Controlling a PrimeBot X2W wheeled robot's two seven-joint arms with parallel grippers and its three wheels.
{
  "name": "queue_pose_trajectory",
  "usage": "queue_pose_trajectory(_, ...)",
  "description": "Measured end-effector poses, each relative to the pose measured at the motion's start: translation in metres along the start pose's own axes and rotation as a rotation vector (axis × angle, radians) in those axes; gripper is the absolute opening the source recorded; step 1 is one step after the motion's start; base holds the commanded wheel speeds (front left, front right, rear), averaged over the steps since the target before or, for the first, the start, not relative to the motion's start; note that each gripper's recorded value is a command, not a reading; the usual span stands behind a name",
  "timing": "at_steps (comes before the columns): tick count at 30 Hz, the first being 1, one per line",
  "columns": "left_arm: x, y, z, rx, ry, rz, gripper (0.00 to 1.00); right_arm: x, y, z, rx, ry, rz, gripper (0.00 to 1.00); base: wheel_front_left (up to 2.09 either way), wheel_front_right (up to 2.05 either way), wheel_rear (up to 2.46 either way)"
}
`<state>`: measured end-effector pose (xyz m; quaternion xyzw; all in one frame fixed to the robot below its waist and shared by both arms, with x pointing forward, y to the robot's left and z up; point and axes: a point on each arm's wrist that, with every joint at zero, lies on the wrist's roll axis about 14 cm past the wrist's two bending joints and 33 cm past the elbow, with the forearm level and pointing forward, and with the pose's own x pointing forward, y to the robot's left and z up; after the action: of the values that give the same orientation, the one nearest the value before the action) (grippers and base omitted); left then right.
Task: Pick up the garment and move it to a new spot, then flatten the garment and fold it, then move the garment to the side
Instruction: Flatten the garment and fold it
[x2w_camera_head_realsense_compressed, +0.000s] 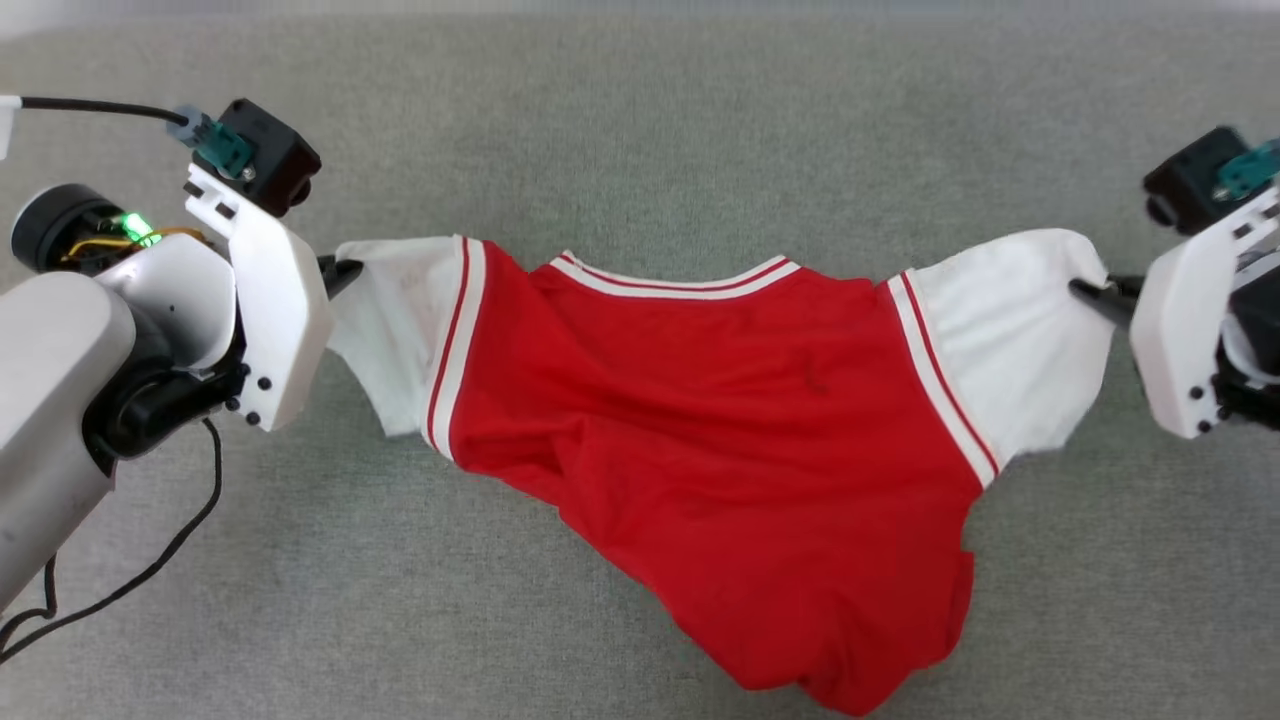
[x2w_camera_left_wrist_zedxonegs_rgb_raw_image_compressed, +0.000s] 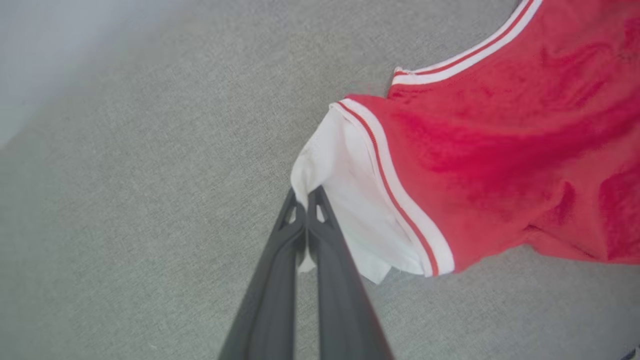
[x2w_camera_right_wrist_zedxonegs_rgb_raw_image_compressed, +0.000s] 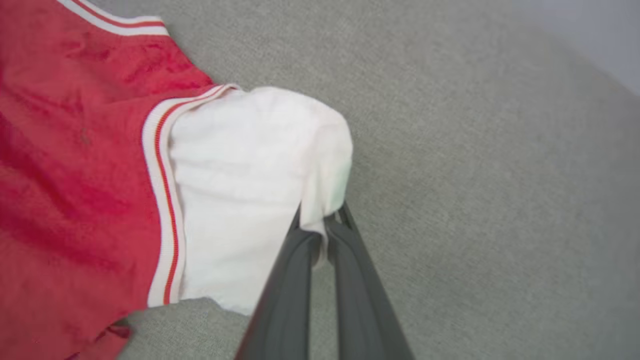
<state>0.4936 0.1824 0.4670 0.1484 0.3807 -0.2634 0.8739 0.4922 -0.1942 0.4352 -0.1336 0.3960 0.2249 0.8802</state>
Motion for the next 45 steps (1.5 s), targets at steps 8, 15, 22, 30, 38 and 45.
queue_pose_trajectory(8,-0.05,-0.006,0.076,0.103,-0.309,0.049,0.0,-0.074,-0.026,0.063,-0.039,-0.295,-0.096,0.0,0.0,0.0,0.0)
queue_pose_trajectory(15,-0.096,-0.011,0.149,0.18,-0.545,0.1,0.0,-0.141,-0.053,0.113,-0.067,-0.516,-0.222,0.0,0.0,0.0,0.0)
queue_pose_trajectory(22,-0.112,0.0,0.203,0.215,-0.674,0.159,0.0,-0.167,-0.062,0.155,-0.135,-0.597,-0.311,0.0,0.0,0.0,0.0)
queue_pose_trajectory(30,-0.103,0.022,0.261,0.239,-0.778,0.215,0.0,-0.169,-0.082,0.222,-0.206,-0.67,-0.422,0.0,0.0,0.0,0.0)
queue_pose_trajectory(38,-0.104,0.056,0.318,0.269,-0.91,0.309,0.0,-0.172,-0.106,0.296,-0.266,-0.814,-0.533,0.0,0.0,0.0,0.0)
queue_pose_trajectory(45,-0.114,0.071,0.352,0.265,-1.012,0.348,0.0,-0.164,-0.116,0.332,-0.279,-0.892,-0.566,0.0,0.0,0.0,0.0)
